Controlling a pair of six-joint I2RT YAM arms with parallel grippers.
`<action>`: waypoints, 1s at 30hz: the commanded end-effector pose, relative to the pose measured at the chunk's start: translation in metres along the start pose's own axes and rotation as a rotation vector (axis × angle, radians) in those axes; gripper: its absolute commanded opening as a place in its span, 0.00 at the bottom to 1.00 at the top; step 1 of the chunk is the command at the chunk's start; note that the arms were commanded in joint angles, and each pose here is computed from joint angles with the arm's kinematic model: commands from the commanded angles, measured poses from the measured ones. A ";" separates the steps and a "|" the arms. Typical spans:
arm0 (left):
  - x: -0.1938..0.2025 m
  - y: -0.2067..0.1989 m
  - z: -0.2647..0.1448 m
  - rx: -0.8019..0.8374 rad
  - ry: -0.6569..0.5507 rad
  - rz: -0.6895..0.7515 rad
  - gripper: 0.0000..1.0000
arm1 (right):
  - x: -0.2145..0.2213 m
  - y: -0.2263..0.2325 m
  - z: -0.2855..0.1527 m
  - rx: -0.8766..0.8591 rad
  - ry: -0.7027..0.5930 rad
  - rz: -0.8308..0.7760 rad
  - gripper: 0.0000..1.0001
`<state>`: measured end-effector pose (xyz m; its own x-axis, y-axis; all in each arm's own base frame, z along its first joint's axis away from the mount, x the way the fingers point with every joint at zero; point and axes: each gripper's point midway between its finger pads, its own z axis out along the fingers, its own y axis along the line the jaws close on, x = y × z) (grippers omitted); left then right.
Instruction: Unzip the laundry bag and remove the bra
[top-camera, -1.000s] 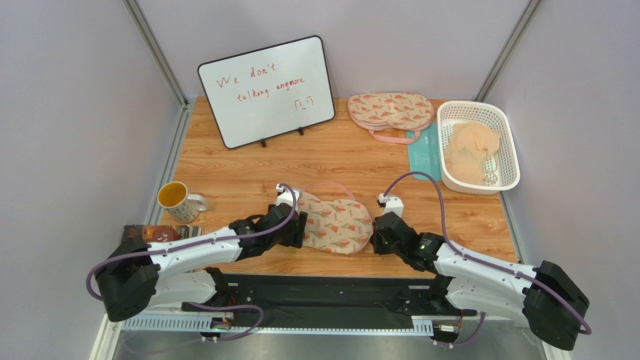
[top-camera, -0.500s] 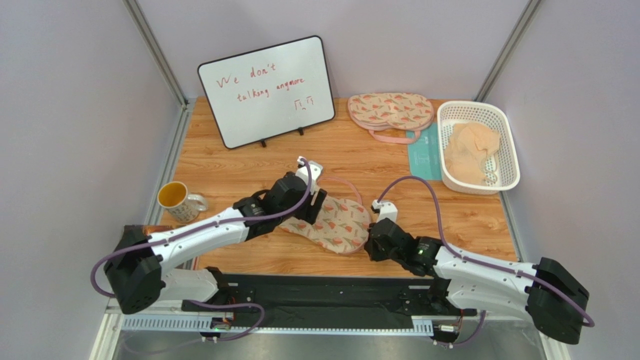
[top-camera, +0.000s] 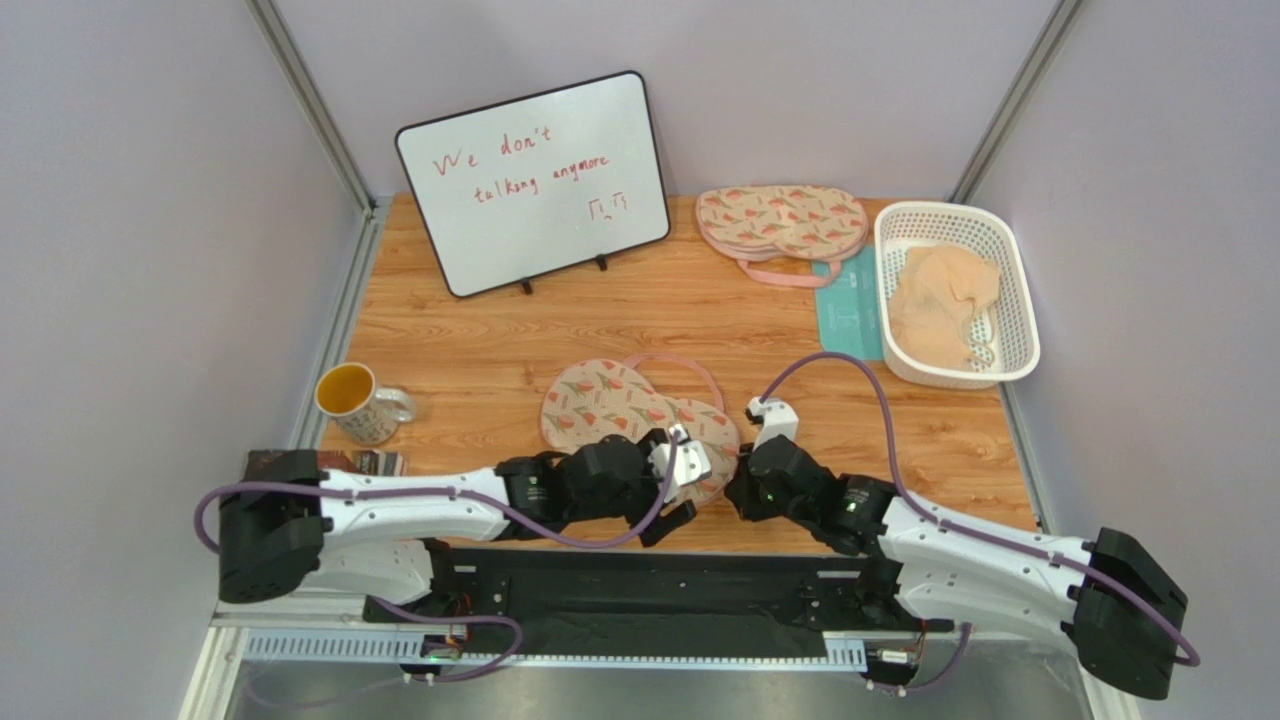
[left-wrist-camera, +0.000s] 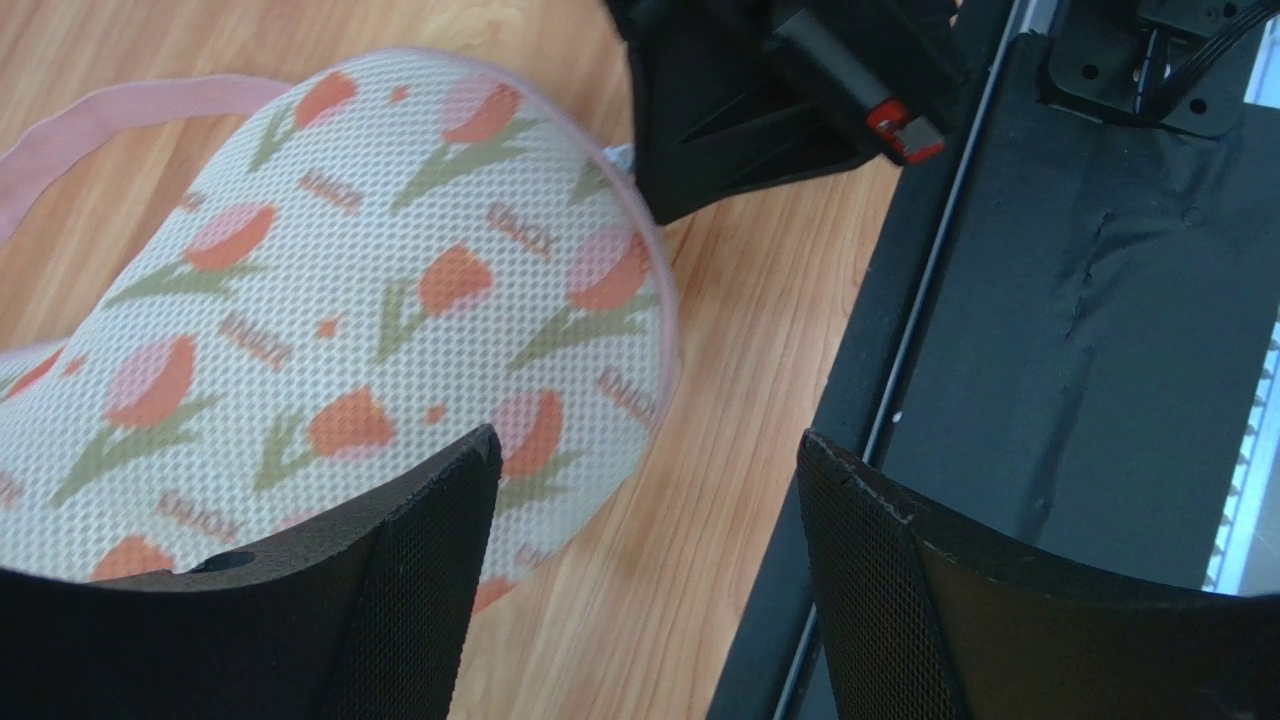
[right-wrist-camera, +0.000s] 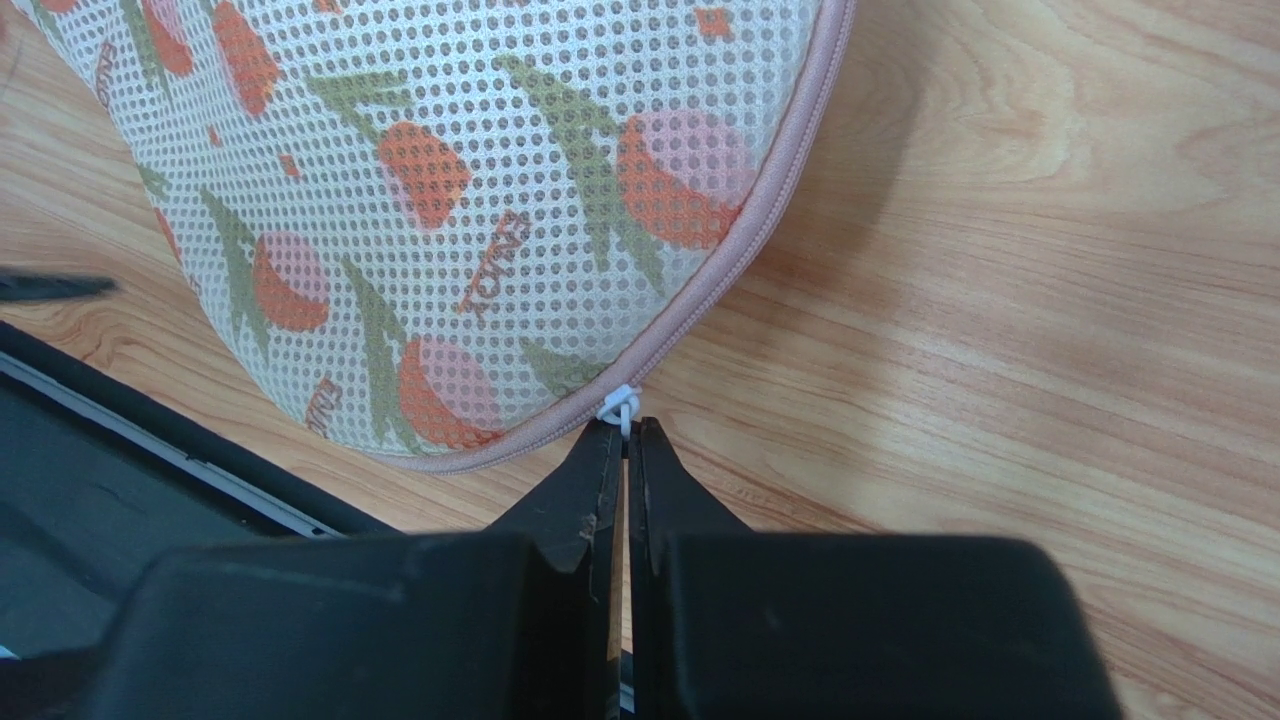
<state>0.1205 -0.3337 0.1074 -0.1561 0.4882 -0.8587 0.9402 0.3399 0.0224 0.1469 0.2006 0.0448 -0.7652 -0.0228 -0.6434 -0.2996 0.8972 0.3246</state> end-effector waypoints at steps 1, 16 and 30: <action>-0.037 -0.006 0.020 -0.036 -0.072 0.060 0.79 | -0.008 0.012 -0.001 -0.032 -0.014 0.013 0.00; -0.009 -0.001 0.057 -0.167 0.034 0.167 0.78 | -0.009 0.016 -0.001 -0.058 -0.015 0.011 0.00; 0.000 0.022 0.062 -0.341 0.081 0.159 0.31 | -0.006 0.017 -0.002 -0.066 -0.003 0.006 0.00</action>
<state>0.1495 -0.3676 0.0614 -0.0536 0.6432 -0.7638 0.8403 0.4423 0.3135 0.1419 0.2035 0.0419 -0.7805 -0.0388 -0.6239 -0.3121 0.8890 0.3352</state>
